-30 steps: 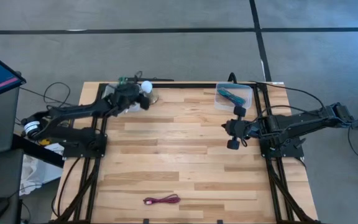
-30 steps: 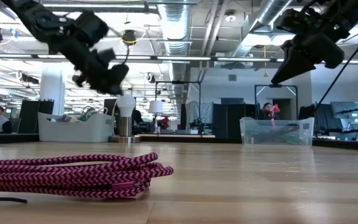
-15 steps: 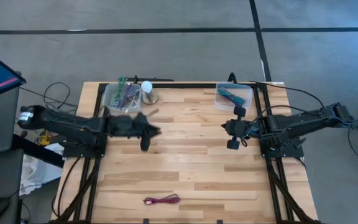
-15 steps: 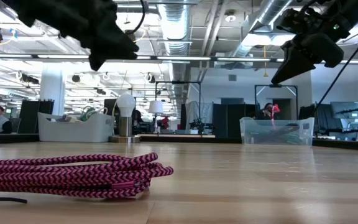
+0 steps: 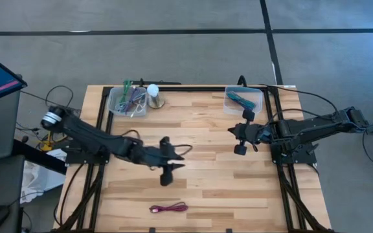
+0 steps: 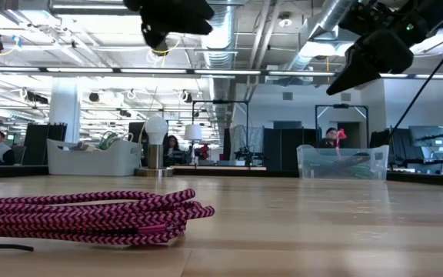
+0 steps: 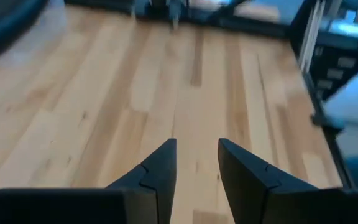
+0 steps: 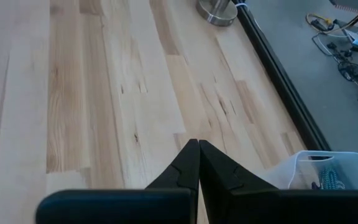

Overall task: Pick & Place USB Port
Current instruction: Put the pink patterned charger cable into the transparent bin

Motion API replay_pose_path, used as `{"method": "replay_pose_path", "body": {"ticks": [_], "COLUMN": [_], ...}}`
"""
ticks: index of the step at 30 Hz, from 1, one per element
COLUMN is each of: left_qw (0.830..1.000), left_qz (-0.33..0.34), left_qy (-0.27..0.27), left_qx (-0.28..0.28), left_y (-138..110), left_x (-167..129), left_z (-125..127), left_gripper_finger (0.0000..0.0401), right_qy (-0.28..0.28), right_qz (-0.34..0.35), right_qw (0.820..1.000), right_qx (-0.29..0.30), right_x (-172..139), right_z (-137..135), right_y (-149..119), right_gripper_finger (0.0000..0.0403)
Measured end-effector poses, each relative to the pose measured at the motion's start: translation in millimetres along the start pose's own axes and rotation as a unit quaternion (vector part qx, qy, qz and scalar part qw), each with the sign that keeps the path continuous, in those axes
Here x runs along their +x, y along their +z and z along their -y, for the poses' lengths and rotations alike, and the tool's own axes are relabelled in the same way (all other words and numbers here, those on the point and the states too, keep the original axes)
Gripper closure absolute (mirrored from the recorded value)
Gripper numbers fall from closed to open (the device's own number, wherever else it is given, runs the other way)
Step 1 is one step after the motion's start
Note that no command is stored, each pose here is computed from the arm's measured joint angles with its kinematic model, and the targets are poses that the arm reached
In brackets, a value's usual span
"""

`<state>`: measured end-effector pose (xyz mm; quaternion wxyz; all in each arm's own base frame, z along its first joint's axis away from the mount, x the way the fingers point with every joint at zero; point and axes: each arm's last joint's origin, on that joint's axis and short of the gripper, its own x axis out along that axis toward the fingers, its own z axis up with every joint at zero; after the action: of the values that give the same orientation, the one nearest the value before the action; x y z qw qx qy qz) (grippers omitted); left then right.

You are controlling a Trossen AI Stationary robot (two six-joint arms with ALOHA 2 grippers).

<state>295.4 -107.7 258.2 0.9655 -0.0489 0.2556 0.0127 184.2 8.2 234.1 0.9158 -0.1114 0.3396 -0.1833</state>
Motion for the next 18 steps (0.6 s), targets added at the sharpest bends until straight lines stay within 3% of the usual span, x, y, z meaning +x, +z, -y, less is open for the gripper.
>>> {"method": "replay_pose_path", "body": {"ticks": [3,8,18], "left_qw": [0.999,0.987,0.940], "left_qz": [-0.051,-0.147,-0.283], "left_qy": [-0.006,-0.030,-0.085], "left_qx": [-0.003,-0.064,-0.173], "left_y": [2,-12,-46], "left_x": [14,29,55], "left_z": [7,12,22], "left_gripper_finger": [0.0284,0.0283,0.0283], "right_qy": [0.000,0.001,0.000], "right_qz": [0.000,-0.009,-0.020], "right_qw": [1.000,1.000,1.000], "right_qx": [0.011,0.007,0.002], "right_x": [0,0,0], "right_z": [0,0,0], "right_y": [0,-2,-4], "right_gripper_finger": [0.0403,0.0403,0.0403]}}
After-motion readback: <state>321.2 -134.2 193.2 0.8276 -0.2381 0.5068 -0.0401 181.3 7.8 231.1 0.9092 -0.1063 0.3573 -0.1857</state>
